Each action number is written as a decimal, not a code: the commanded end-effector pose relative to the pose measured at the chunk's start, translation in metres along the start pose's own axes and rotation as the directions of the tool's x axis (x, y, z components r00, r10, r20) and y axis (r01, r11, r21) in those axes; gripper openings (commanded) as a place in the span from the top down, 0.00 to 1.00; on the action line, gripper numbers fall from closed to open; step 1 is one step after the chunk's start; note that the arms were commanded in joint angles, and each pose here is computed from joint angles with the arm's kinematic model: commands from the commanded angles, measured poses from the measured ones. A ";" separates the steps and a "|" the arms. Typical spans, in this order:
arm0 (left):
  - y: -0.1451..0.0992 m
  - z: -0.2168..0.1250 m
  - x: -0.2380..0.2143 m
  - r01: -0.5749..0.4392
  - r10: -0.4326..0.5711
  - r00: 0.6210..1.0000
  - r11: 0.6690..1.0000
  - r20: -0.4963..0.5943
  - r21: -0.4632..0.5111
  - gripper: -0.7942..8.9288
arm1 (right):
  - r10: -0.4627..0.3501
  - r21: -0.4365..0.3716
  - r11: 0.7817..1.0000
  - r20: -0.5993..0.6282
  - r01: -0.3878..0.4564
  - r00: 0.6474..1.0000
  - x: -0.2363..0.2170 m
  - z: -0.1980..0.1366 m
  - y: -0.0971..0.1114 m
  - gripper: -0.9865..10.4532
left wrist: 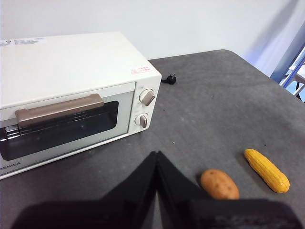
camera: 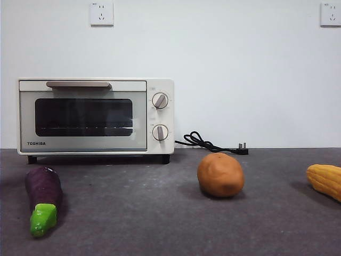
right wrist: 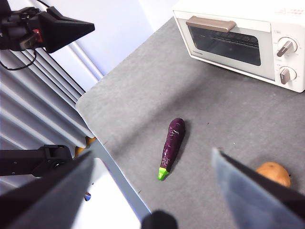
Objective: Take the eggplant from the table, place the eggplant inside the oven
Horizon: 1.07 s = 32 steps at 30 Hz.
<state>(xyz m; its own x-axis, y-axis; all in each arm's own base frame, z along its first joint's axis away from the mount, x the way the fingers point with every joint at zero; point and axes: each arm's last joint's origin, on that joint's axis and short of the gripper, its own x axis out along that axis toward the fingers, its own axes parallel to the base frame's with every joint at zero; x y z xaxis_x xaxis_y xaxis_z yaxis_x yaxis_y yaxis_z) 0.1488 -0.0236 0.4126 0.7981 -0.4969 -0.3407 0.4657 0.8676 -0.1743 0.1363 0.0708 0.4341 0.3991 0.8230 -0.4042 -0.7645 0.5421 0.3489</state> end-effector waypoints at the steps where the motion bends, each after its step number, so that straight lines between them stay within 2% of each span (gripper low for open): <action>1: 0.001 0.000 0.002 0.002 -0.002 1.000 1.000 -0.001 0.014 0.92 | 0.007 -0.017 1.000 0.006 -0.007 1.000 -0.001 0.001 0.001 0.36; 7: 0.006 0.003 0.014 -0.007 0.007 1.000 1.000 -0.001 0.022 0.92 | 0.007 -0.011 1.000 0.000 -0.007 1.000 -0.001 0.000 0.001 0.36; 13: 0.023 0.010 0.047 -0.008 0.008 1.000 0.999 -0.002 0.032 0.92 | 0.006 0.009 1.000 -0.025 -0.006 1.000 -0.001 -0.003 0.001 0.36; 15: 0.034 0.010 0.064 -0.019 0.020 1.000 0.999 -0.023 0.043 0.92 | 0.006 0.017 1.000 -0.036 -0.006 0.999 -0.001 -0.004 0.001 0.36; 23: 0.091 0.020 0.118 -0.096 0.093 0.990 0.995 -0.102 -0.033 0.92 | 0.006 0.032 0.999 -0.055 -0.004 0.998 -0.001 -0.006 0.001 0.36; 29: 0.130 0.019 0.152 -0.086 0.074 0.987 0.993 -0.142 -0.084 0.92 | 0.005 0.032 0.999 -0.055 -0.003 0.998 -0.001 -0.006 0.001 0.36; 32: 0.141 0.013 0.167 -0.090 0.073 0.984 0.991 -0.164 -0.095 0.92 | 0.004 0.032 0.999 -0.055 -0.003 0.998 -0.001 -0.006 0.001 0.36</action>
<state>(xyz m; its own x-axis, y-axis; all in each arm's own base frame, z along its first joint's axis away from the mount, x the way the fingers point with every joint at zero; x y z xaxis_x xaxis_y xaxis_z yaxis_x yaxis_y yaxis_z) 0.3483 0.0148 0.3459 0.7583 -0.4185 -0.4999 0.3421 0.9081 -0.2413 0.1326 0.0694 0.4281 0.3669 0.8112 -0.4554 -0.7391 0.5515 0.3868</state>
